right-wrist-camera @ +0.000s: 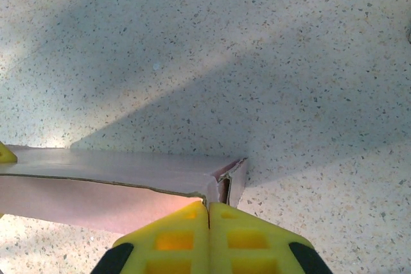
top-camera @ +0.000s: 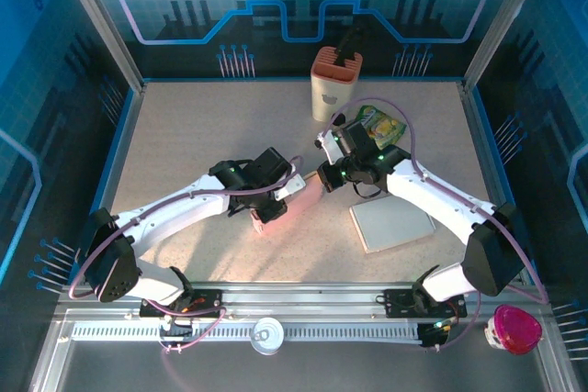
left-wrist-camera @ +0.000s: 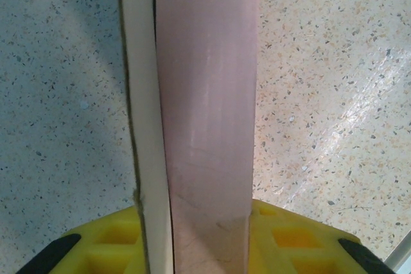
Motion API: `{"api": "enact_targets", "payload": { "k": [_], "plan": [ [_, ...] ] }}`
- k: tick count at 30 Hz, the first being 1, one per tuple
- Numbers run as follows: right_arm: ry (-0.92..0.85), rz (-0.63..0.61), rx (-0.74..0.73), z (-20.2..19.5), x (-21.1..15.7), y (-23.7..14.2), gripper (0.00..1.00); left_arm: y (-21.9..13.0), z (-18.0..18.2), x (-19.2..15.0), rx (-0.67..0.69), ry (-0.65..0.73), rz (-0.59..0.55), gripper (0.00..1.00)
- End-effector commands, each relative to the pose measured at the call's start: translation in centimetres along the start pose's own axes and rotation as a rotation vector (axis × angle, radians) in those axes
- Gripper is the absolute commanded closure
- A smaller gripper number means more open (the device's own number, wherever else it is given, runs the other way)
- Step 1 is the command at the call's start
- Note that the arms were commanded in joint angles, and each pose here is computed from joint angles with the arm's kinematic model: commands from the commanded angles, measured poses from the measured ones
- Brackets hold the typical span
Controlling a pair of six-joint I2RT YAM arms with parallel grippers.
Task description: Fold the paper box
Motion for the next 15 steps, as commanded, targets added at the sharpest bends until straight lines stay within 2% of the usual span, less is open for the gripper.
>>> {"api": "enact_targets", "payload": {
  "k": [1, 15],
  "plan": [
    [0.033, 0.040, -0.019, 0.2, -1.2, 0.9, 1.00, -0.6, 1.3, -0.3, 0.073, -0.045, 0.012, 0.69],
    [0.059, 0.018, -0.084, 0.6, -2.1, 2.0, 1.00, -0.9, 1.9, -0.2, 0.098, -0.072, -0.004, 0.59]
  ]
}}
Point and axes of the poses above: each hand's point on the last joint's axis, 136 mm out from that joint toward the fingers, its own y axis out along the fingers, its own z axis along the line the jaws close on, x = y × z, the point moved 9 cm from there along -y, back along the fingers, and after that the axes turned 12 degrees about -y, right-handed, at the moved point
